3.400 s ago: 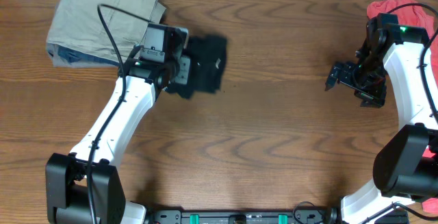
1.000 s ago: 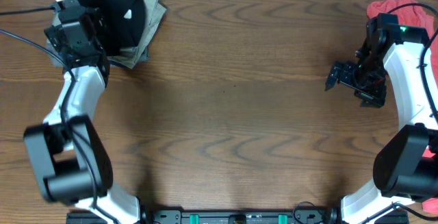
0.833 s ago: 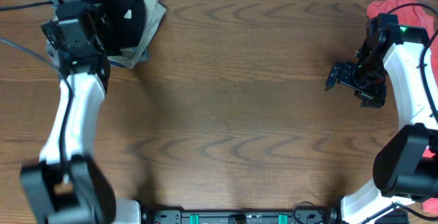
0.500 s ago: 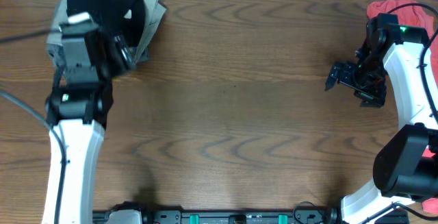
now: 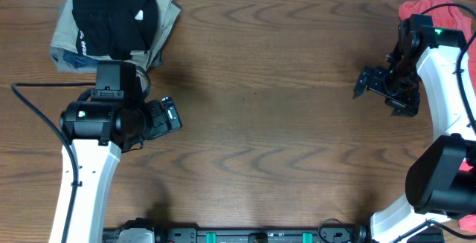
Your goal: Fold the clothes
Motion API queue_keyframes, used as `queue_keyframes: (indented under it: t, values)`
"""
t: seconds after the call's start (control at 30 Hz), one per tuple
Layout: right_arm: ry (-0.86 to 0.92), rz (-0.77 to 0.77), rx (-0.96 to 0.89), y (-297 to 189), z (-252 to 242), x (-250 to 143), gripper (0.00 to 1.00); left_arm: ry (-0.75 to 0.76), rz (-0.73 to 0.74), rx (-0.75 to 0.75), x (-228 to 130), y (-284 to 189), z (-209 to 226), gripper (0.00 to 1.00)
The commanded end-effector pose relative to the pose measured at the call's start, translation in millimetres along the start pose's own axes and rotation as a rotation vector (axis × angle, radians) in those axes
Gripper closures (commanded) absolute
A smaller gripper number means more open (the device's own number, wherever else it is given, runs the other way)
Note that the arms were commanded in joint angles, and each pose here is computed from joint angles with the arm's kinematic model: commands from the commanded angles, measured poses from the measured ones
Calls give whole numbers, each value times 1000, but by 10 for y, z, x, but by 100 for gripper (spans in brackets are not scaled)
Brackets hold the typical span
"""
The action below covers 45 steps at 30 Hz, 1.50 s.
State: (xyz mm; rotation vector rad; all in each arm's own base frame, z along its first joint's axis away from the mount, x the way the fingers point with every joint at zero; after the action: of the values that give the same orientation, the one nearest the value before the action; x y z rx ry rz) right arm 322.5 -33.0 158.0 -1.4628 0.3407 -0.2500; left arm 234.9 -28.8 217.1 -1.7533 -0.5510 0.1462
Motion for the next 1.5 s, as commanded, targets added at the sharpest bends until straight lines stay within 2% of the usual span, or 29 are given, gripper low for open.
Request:
queue_keyframes:
  t: [0.0,0.63,0.9,1.27,1.37,1.47]
  values:
    - [-15,-26,3,-71,9,14,1,-13,28,-17,-36,24,-24,2]
    - [-14,-26,3,-71,9,13,1,-10,10,-27,-46,-24,-27,2]
    - [-14,-26,3,-71,9,13,1,15,-128,-104,-152,-389,-29,2]
    - [-14,-26,3,-71,9,13,1,63,-392,-249,-517,-1001,70,2]
    - [-14,-26,3,-71,9,13,1,68,-415,-262,-647,-972,145,2]
    - [-14,-26,3,-71,9,13,1,63,-387,-246,-795,-743,264,2]
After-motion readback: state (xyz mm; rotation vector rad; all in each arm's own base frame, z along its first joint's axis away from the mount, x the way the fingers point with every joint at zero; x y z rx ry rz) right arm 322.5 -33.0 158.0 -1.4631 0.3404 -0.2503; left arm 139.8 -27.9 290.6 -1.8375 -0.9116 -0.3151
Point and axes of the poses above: each gripper's point midway between its finger pads, its own y axis out along the fingers, its own z axis along the line the jaws close on, x = y × z, the point moved 4 cm from there along -y, back along the fingers, and after that the axes turned 5 degrees about -y, right-handed, at the moved point
